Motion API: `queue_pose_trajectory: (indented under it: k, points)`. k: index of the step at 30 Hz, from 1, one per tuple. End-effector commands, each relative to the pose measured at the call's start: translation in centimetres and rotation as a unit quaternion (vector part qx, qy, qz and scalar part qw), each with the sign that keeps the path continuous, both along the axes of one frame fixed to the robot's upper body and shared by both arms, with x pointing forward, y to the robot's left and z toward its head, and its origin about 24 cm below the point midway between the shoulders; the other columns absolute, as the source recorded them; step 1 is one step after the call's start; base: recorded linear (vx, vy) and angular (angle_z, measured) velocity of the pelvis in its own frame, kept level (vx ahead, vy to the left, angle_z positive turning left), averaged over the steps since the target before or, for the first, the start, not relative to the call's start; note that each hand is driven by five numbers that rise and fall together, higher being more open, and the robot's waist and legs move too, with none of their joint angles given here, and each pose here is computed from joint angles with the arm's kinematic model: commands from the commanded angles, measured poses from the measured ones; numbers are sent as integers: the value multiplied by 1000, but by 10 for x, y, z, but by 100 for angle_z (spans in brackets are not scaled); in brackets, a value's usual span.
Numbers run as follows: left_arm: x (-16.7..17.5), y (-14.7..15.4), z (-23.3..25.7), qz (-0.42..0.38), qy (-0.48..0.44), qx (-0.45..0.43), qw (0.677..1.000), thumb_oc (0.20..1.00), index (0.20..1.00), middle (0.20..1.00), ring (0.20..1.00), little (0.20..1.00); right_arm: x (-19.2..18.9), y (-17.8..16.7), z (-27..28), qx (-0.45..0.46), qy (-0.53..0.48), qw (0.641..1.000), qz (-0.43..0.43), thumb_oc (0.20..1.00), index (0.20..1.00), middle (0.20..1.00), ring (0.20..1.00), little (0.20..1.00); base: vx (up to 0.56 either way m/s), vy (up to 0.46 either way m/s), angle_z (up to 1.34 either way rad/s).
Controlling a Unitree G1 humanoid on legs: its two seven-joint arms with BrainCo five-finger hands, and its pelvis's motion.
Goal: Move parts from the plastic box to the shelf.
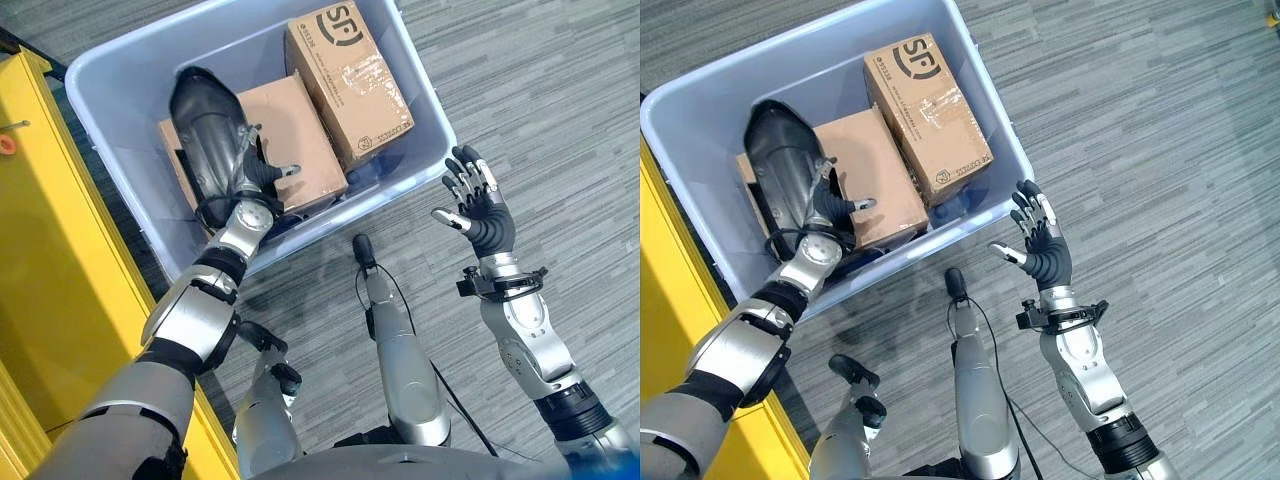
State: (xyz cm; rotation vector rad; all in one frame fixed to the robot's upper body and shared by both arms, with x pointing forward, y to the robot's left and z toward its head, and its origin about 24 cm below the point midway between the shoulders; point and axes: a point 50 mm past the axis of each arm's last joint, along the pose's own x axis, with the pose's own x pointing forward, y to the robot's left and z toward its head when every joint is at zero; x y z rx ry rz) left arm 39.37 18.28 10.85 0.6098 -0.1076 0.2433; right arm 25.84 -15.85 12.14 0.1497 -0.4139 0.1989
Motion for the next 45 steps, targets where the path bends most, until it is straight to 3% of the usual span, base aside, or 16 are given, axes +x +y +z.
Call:
queue_pose_trajectory:
  k: [1,5,14,19,29,36,43,45]
  points:
    - [-7,-7,-23,-24,41,6,999,1000,1000,1000,1000,1000,-4,-15,22,3,-58,998,-16,1000,1000,1000,1000,1000,0,0,0]
    - [-18,-23,-35,-65,36,0,997,1000,1000,1000,1000,1000,-5,-19,22,0,-59,998,-26,1000,1000,1000,1000,1000,0,0,0]
    - [-34,-24,-36,-117,1,37,992,1000,1000,1000,1000,1000,-10,-30,24,-4,-67,997,-48,1000,1000,1000,1000,1000,0,1,3]
    - [-56,-16,10,-165,-128,50,977,1000,1000,1000,1000,1000,-18,-44,27,-8,-79,994,-73,1000,1000,1000,1000,1000,0,8,14]
    - [-104,4,56,-185,-265,-22,946,1000,1000,1000,1000,1000,-30,-59,24,-5,-77,992,-104,1000,1000,1000,1000,1000,1,5,5]
    - [-119,7,62,-174,-301,-51,936,1000,1000,1000,1000,1000,-32,-61,22,-4,-75,991,-113,1000,1000,1000,1000,1000,-7,-4,3]
    - [-111,12,50,-121,-285,-28,950,1000,1000,1000,1000,1000,-31,-60,22,-2,-73,991,-112,1000,1000,1000,1000,1000,-2,-2,0]
    - [-97,17,37,-89,-250,15,964,1000,1000,1000,1000,1000,-29,-58,22,-1,-71,991,-111,1000,1000,1000,1000,1000,0,0,0]
